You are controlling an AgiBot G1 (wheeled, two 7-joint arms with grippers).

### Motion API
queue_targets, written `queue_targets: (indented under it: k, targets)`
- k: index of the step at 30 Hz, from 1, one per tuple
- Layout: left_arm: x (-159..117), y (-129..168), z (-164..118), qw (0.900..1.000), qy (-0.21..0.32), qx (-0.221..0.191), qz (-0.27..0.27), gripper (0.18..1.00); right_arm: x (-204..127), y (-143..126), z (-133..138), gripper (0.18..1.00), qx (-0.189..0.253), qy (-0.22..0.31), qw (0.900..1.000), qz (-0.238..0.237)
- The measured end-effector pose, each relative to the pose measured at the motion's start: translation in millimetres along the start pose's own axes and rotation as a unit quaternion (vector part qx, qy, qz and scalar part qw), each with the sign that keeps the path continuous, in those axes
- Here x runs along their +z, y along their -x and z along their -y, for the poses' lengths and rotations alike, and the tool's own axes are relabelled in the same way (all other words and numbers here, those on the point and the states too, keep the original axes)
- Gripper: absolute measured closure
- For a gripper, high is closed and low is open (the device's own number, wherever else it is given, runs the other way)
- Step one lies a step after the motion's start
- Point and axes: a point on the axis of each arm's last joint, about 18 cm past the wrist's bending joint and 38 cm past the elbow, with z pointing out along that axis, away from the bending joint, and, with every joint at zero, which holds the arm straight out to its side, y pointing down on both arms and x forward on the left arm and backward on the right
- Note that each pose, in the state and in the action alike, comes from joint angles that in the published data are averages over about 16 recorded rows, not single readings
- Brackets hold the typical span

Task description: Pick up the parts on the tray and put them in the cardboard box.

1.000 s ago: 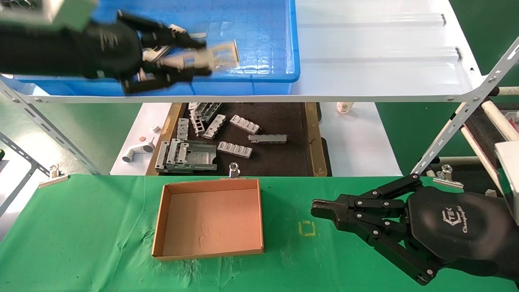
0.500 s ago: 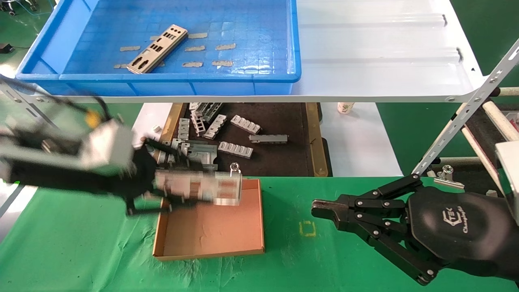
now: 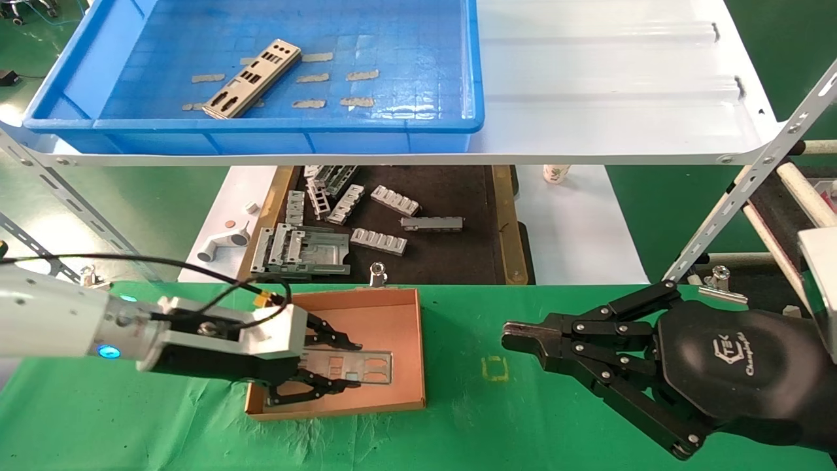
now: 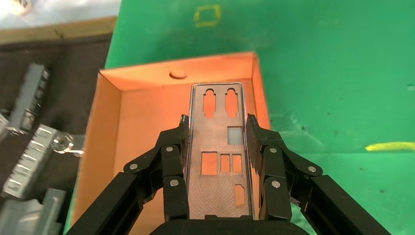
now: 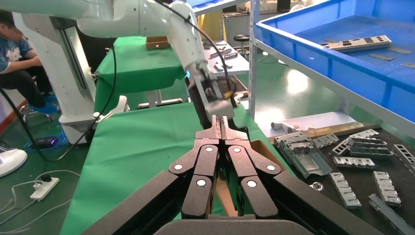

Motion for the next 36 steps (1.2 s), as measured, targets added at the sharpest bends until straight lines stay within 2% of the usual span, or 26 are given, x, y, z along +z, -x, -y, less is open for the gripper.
queue_targets:
  k: [8, 15, 25, 36]
  targets:
    - [29.5, 4.3, -17.1, 0.9995, 0.014, -0.009, 0.026, 0.741, 0.0, 0.0, 0.0, 0.988, 0.000, 0.000, 1.000, 0.000]
    - [44.8, 10.6, -25.4, 0.9988, 0.023, -0.015, 0.041, 0.742, 0.0, 0.0, 0.0, 0.988, 0.000, 0.000, 1.000, 0.000]
    - [55.6, 16.4, -31.4, 0.9982, 0.030, -0.022, 0.046, 0.735, 0.0, 0.0, 0.0, 0.988, 0.000, 0.000, 1.000, 0.000]
    - [57.3, 19.4, -32.3, 0.9985, 0.031, -0.019, 0.041, 0.658, 0.0, 0.0, 0.0, 0.988, 0.000, 0.000, 1.000, 0.000]
